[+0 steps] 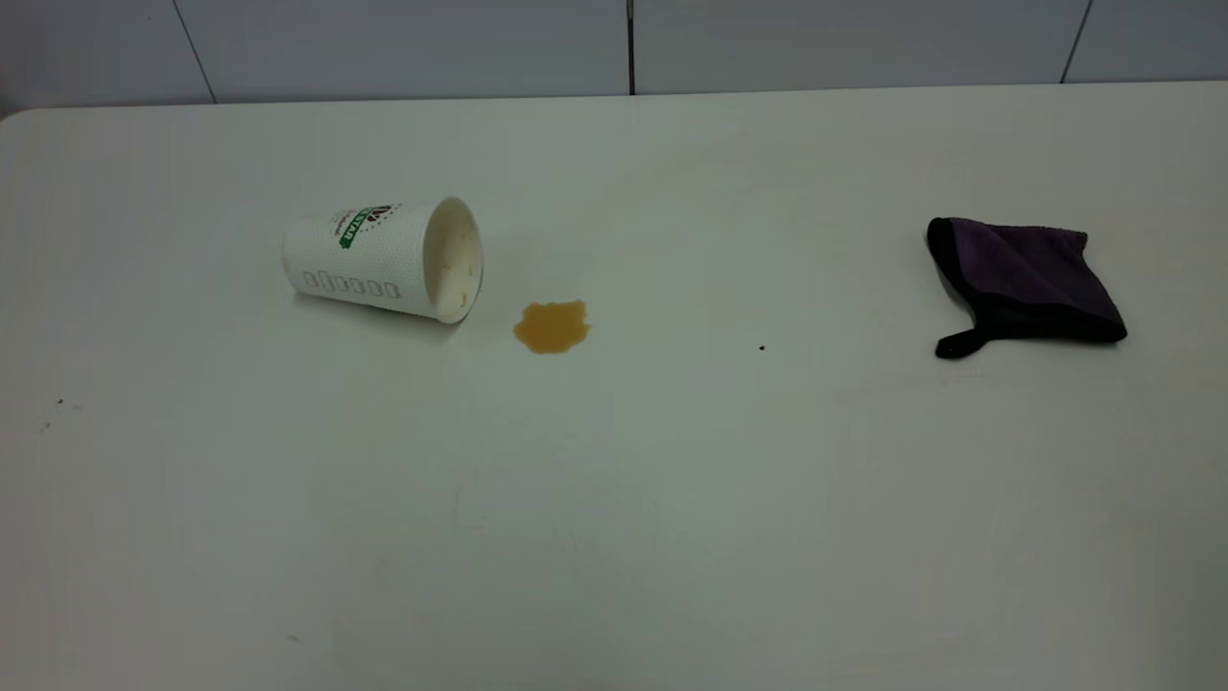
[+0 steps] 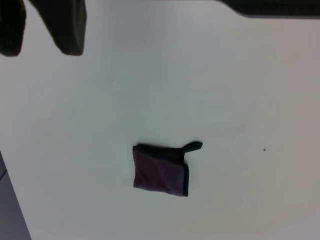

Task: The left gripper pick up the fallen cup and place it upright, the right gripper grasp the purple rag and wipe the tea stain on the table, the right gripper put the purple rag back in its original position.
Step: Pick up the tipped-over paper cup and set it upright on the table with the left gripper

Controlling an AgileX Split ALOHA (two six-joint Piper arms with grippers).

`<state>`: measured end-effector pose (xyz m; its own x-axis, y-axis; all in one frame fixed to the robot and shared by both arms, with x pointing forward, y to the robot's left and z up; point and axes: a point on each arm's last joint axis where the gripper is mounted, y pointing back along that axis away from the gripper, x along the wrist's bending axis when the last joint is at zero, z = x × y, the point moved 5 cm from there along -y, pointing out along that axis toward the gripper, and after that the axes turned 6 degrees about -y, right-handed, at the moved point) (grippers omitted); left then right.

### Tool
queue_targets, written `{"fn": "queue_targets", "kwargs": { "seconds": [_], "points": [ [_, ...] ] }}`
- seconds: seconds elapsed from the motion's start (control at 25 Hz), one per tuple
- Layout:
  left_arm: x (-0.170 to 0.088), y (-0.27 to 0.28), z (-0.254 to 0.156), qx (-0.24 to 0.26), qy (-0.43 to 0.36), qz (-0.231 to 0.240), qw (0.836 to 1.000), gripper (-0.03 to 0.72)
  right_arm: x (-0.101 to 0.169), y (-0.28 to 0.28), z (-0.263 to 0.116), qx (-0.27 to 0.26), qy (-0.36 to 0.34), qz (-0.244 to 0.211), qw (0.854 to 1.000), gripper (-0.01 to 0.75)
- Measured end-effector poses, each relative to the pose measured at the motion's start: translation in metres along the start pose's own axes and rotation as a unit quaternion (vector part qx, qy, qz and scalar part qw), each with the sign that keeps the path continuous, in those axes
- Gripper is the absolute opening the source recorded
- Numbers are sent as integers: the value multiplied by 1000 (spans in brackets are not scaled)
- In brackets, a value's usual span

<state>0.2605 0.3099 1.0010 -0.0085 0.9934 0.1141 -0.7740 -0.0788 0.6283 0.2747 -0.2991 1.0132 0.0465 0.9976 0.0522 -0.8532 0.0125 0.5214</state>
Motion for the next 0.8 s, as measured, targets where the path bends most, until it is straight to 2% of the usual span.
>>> {"fn": "queue_targets", "kwargs": {
  "seconds": [0.56,0.8],
  "points": [
    [0,0,0,0,3,0,1000,472,0,0,0,0,0,0,1000,238],
    [4,-9,11,48,0,8,999,472,0,0,0,0,0,0,1000,238]
  ]
}}
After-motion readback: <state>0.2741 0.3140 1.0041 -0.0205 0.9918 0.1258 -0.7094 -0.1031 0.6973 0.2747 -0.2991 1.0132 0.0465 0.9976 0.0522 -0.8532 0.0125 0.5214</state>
